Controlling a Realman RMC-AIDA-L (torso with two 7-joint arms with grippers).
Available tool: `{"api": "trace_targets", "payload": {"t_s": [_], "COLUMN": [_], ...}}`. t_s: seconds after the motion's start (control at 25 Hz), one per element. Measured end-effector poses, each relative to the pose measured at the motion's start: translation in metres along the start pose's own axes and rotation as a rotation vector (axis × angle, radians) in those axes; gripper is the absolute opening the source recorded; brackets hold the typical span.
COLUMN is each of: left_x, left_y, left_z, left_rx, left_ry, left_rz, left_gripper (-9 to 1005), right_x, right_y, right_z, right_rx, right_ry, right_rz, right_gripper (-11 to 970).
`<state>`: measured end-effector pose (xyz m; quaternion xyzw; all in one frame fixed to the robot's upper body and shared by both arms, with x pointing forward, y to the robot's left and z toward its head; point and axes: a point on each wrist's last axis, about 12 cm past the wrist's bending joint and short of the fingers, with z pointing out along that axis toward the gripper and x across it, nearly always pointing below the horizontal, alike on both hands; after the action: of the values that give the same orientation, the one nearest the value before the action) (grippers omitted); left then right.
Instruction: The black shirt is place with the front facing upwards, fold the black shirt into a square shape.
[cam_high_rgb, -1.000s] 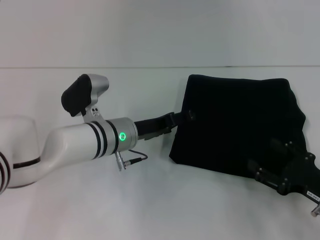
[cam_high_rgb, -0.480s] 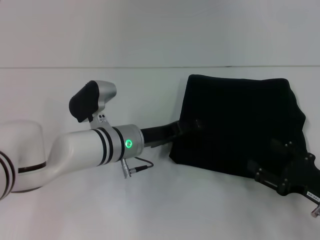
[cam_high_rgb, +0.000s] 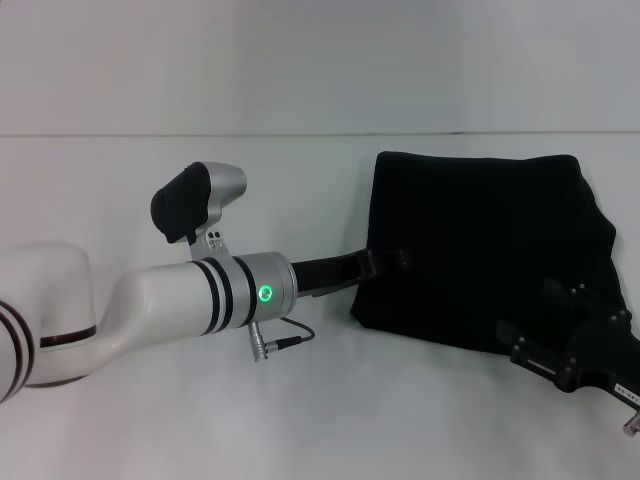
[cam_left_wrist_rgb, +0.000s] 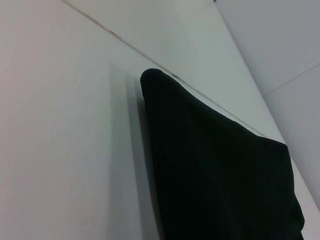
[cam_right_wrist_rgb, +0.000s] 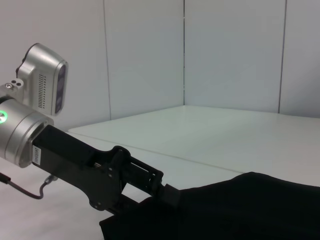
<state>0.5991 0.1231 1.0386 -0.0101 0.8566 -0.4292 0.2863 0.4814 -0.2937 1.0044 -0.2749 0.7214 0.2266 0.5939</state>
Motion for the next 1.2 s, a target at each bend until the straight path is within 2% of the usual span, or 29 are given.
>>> {"api": "trace_targets", "payload": {"t_s": [0.04, 0.68, 0.88, 1.2], "left_x": [0.000, 0.001, 0.001, -0.001], "left_y": [0.000, 0.003, 0.008, 0.037], "left_z": [0.000, -0.002, -0.010, -0.040], "left_rx": [0.000, 0.002, 0.031, 0.024], "left_ry": [0.000, -0.009, -0.040, -0.124], "left_rz": [0.000, -0.018, -0.064, -0.145], "left_gripper": [803, 149, 144, 138], "right_x": [0.000, 0.000, -0.001, -0.004], "right_y": [0.000, 0.000, -0.001, -0.003], "right_z": [0.000, -0.002, -0.002, 0.001], "right_rx": [0.000, 0.004, 0.009, 0.008], "right_ry": [-0.001, -0.011, -0.013, -0.020], "right_rz": [0.001, 0.005, 0.004, -0.006], "right_gripper": [868, 868, 868, 868]}}
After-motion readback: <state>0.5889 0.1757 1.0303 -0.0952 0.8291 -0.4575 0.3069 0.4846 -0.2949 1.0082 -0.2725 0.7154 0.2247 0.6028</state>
